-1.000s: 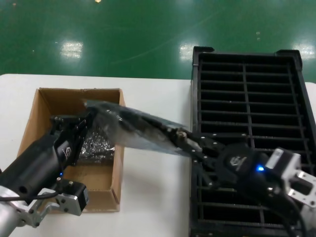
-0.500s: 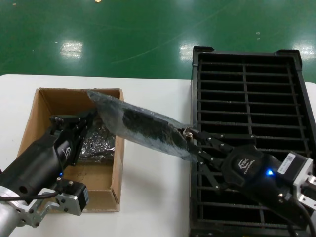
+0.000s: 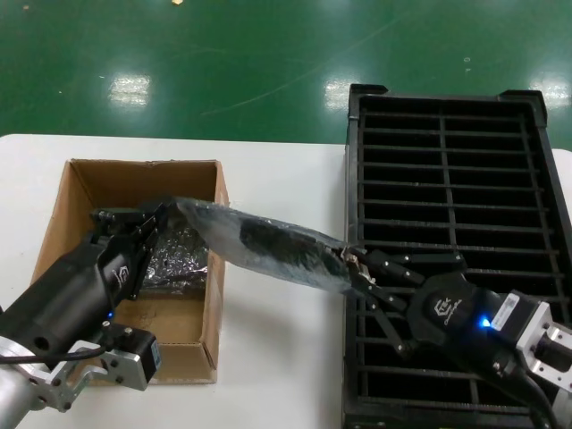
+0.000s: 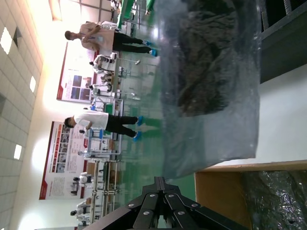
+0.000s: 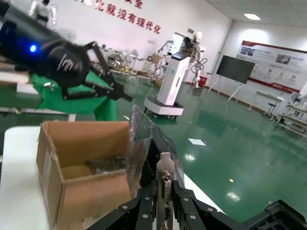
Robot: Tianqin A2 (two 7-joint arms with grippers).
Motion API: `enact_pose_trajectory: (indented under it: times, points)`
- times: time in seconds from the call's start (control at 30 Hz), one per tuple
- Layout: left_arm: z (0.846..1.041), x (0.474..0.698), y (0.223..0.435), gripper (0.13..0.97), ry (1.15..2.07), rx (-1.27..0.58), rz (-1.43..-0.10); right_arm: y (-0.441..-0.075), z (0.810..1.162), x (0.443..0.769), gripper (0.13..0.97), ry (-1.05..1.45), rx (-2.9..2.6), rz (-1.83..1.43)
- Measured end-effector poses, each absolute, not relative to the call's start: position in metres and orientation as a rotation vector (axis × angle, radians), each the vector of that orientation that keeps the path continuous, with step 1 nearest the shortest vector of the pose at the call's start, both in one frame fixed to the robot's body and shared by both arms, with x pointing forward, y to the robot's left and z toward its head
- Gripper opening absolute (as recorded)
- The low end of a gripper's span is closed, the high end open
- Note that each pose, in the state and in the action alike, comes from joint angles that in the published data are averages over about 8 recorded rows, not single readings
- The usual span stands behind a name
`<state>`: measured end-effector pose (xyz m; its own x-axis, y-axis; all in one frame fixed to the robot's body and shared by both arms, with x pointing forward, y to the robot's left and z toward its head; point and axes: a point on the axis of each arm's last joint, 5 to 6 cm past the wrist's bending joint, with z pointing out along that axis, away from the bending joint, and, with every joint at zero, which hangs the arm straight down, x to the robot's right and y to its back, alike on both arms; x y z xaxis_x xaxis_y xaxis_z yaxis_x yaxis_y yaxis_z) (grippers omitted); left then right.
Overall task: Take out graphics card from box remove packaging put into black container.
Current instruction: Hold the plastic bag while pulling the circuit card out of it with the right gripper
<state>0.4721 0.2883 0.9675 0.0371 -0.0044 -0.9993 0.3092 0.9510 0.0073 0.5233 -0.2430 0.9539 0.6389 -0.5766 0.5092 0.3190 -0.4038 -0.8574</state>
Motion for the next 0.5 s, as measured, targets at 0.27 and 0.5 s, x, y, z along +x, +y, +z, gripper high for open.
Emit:
enact_pose_trajectory:
  times: [0.27, 0.5]
  points:
    - [0.967, 0.472, 0.288, 0.139, 1.519, 0.247, -0.244, -0.244, 0.941, 0.530, 0.187, 0.126, -1.753, -1.051]
    - [0.967, 0.472, 0.288, 0.139, 1.519, 0.247, -0.244, -0.240, 0.935, 0.534, 0.187, 0.025, -1.744, -1.142]
